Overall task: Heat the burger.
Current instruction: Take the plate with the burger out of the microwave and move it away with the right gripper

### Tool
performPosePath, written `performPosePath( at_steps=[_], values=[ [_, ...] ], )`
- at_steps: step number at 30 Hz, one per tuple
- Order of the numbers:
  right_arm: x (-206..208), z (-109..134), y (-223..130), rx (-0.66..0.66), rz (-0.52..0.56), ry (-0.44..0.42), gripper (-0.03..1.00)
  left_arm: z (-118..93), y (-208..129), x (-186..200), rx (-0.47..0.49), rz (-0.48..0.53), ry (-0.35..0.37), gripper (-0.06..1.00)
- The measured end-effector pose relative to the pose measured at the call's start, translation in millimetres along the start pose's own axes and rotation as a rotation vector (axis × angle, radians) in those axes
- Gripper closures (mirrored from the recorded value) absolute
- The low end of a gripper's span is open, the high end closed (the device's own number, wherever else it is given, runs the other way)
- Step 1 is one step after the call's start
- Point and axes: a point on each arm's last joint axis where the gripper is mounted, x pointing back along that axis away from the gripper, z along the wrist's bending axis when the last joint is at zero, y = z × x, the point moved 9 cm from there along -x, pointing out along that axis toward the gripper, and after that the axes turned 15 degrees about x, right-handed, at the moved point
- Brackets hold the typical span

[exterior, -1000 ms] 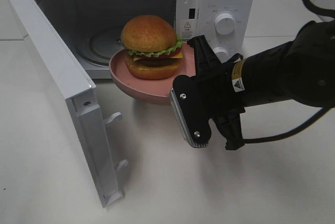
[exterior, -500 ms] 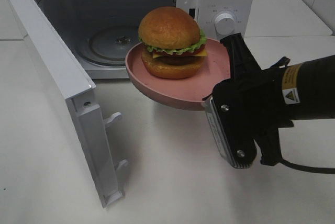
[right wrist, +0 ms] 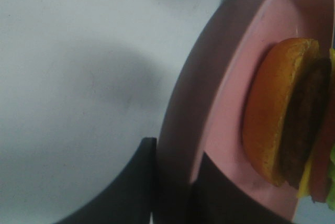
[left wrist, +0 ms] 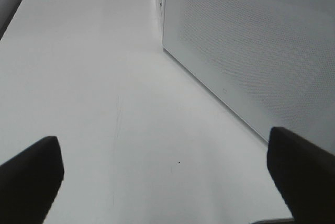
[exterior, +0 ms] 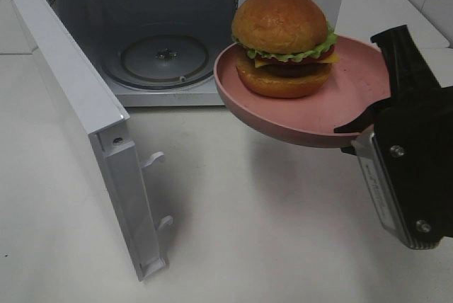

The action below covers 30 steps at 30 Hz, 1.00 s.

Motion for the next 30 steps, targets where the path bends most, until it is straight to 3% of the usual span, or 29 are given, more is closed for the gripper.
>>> performPosePath(
  at_steps=[19, 30],
  values=[
    [36.2, 29.3, -10.3, -0.044, 0.056, 0.018, 0.81, 0.0, 0.0, 0.0, 0.000, 0.000, 0.000, -0.03],
    [41.9, 36.5, -26.7, -0.059, 0.147, 0.039, 0.81, 0.0, 0.0, 0.0, 0.000, 0.000, 0.000, -0.03]
  ],
)
